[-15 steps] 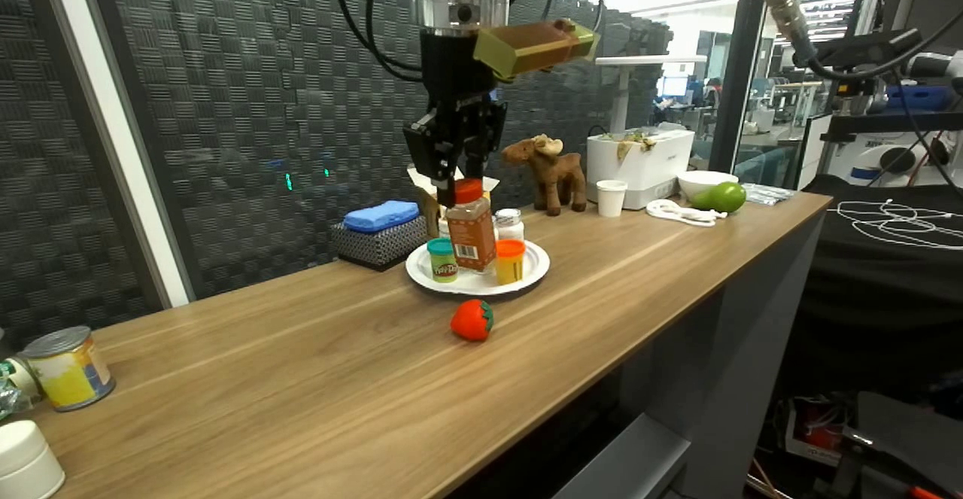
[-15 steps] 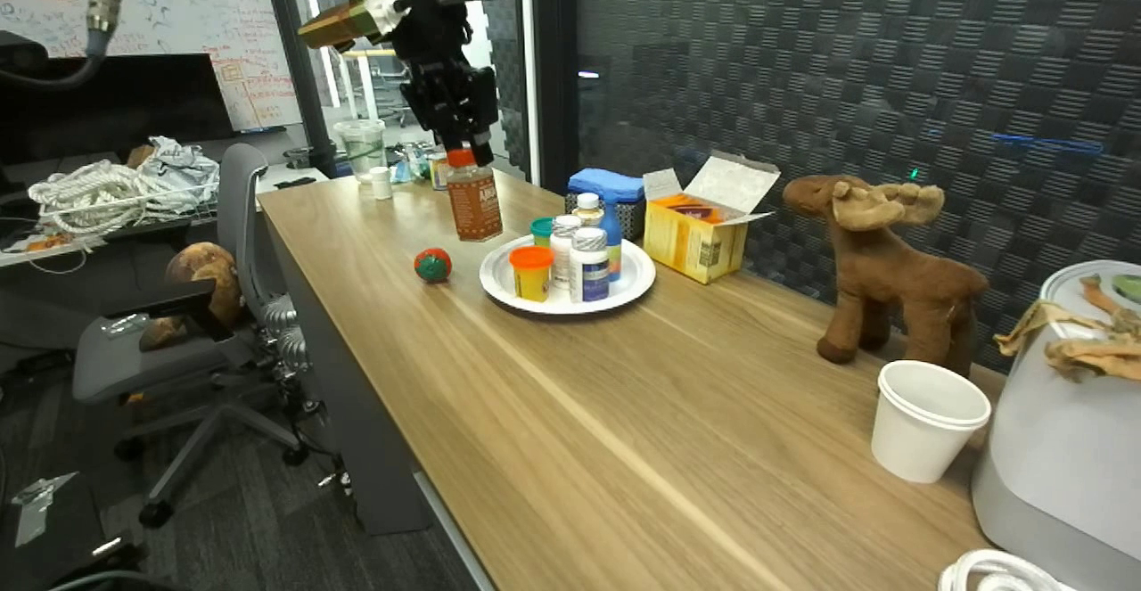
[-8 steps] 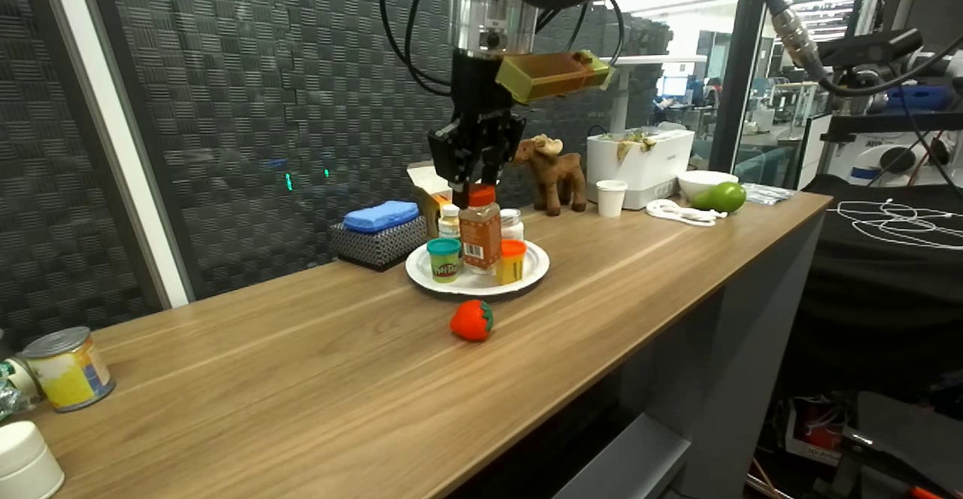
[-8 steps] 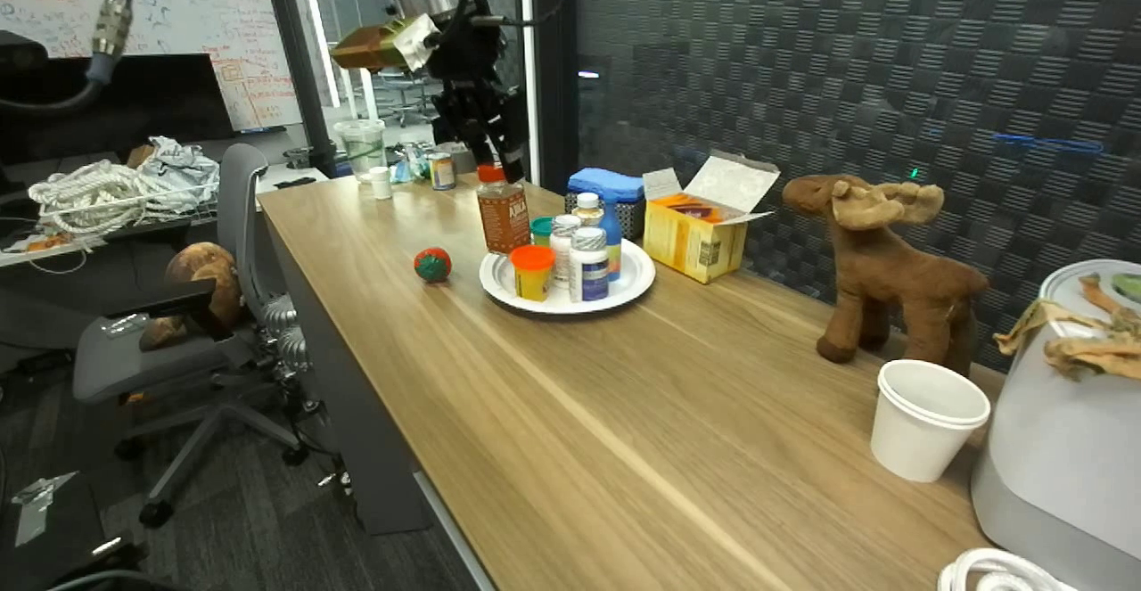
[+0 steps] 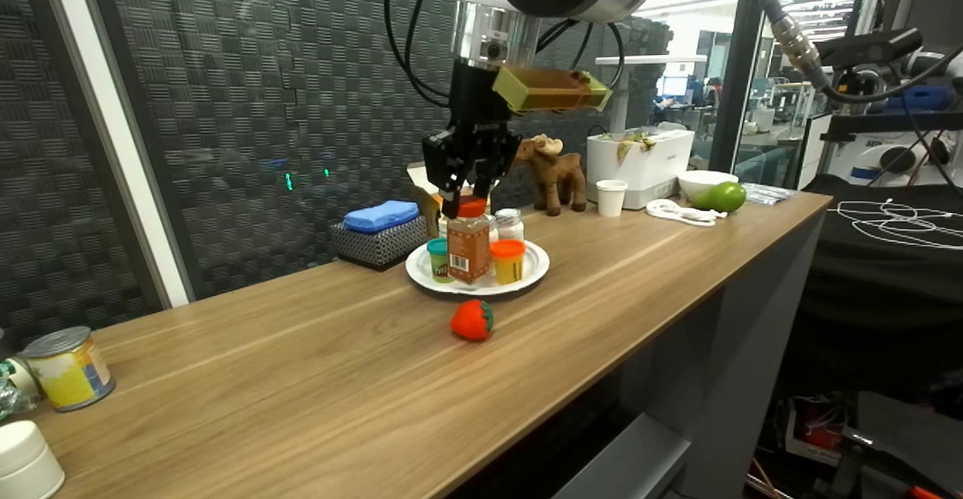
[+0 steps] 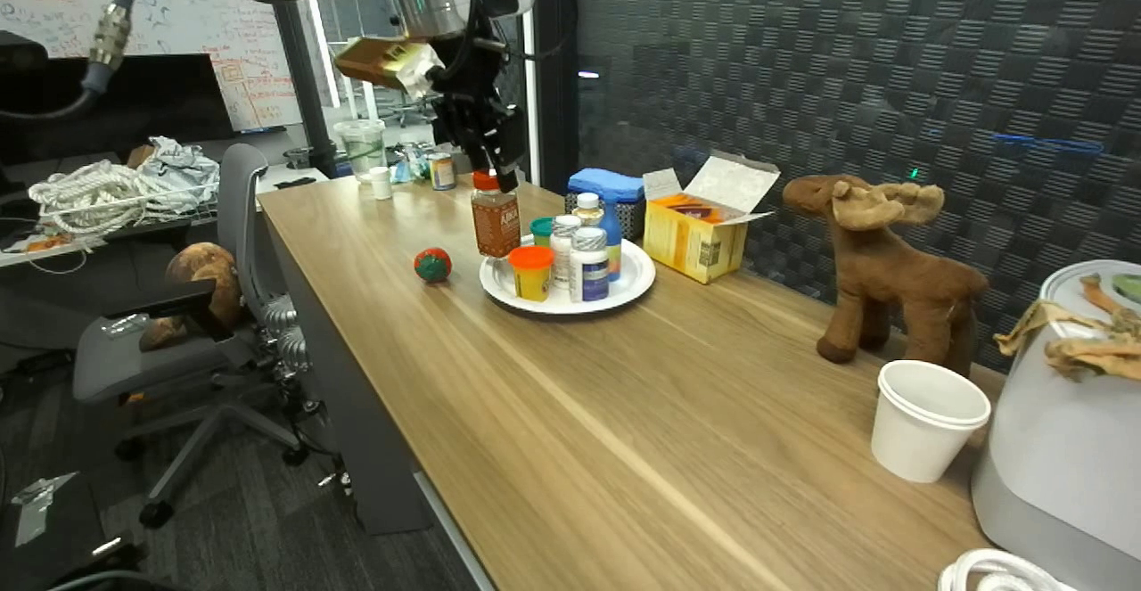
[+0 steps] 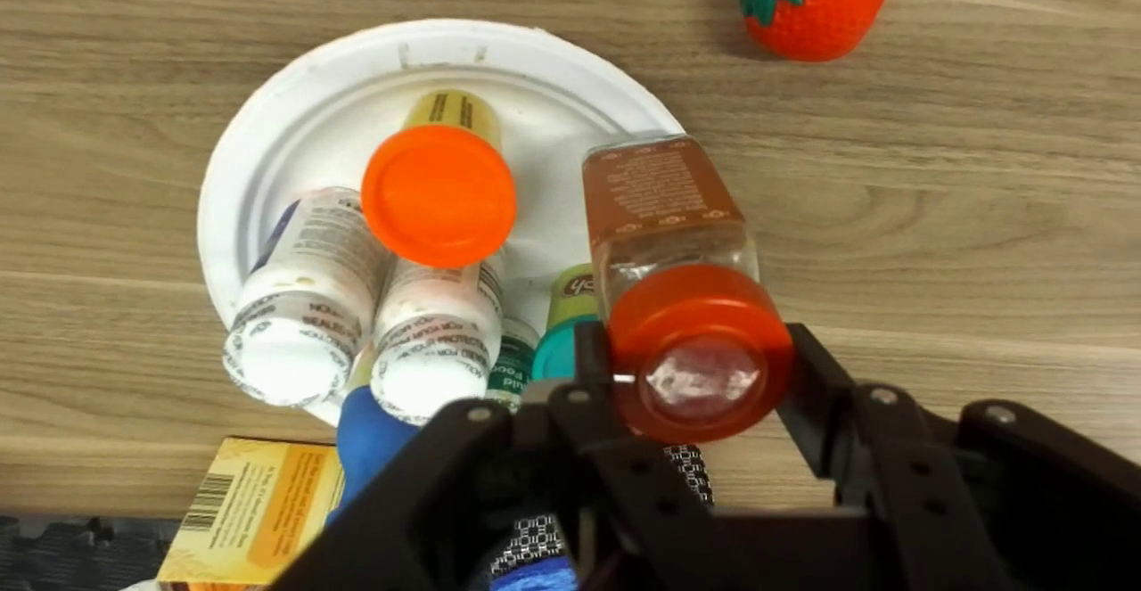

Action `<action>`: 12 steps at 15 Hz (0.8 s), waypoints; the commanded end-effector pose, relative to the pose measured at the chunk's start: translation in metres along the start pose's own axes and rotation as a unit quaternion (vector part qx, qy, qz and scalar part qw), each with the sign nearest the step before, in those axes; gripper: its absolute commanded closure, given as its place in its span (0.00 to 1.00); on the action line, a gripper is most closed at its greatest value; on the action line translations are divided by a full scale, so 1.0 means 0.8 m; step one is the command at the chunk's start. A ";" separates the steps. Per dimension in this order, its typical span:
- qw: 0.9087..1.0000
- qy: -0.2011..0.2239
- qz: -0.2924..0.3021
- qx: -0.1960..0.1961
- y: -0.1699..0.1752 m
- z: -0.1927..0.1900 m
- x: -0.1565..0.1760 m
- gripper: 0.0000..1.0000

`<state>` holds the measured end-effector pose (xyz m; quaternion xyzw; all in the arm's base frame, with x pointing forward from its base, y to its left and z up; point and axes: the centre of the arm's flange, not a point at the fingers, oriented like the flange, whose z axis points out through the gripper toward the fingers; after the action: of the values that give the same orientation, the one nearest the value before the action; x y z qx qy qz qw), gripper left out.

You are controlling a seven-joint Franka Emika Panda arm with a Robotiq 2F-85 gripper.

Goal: Put the bottles and red plushy on the plate

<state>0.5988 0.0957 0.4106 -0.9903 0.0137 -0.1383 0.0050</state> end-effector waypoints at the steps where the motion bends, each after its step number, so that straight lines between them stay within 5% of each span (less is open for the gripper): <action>1: 1.000 0.014 0.001 0.001 0.007 0.003 -0.005 0.76; 12: 0.999 0.037 0.021 -0.021 0.027 0.017 -0.004 0.76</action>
<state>0.6002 0.0776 0.3958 -0.9878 0.0275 -0.1533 -0.0053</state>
